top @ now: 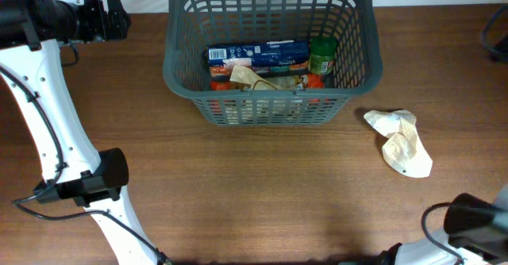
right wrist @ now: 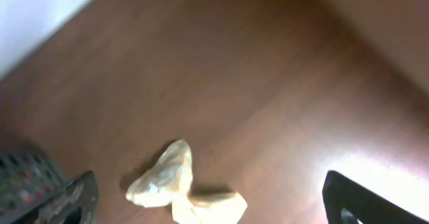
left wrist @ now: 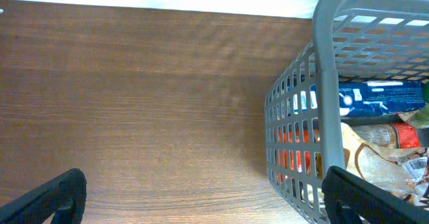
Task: Pack container
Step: 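Move the right gripper to the clear plastic bag and grasp it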
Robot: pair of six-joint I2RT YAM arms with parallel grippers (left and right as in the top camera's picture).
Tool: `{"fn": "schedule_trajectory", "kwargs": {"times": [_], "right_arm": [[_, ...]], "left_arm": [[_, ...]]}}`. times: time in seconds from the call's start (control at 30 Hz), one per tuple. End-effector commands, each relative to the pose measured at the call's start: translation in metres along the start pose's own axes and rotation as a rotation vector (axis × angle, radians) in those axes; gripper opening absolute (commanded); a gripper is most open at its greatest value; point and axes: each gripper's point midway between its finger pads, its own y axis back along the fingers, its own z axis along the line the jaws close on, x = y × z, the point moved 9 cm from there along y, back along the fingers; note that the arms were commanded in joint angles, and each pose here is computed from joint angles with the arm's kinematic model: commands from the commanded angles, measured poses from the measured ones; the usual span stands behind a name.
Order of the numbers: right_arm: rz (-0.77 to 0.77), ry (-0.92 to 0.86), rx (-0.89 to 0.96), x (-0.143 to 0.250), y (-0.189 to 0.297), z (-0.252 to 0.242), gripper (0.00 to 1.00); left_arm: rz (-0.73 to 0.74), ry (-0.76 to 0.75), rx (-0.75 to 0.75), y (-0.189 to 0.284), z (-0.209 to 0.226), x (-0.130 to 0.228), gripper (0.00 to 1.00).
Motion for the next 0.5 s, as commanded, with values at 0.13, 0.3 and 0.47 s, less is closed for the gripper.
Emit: {"fn": "schedule_trajectory", "kwargs": {"times": [0.13, 0.3, 0.47], "right_arm": [[0.340, 0.252, -0.189, 0.068, -0.093, 0.011, 0.99], [0.493, 0.293, -0.237, 0.116, -0.135, 0.007, 1.00], [0.544, 0.331, -0.288, 0.143, -0.156, 0.008, 0.97]], "left_arm": [[0.009, 0.011, 0.007, -0.004, 0.002, 0.000, 0.99], [0.009, 0.011, 0.007, -0.004, 0.002, 0.000, 0.99], [0.009, 0.011, 0.007, -0.004, 0.002, 0.000, 0.99]]}}
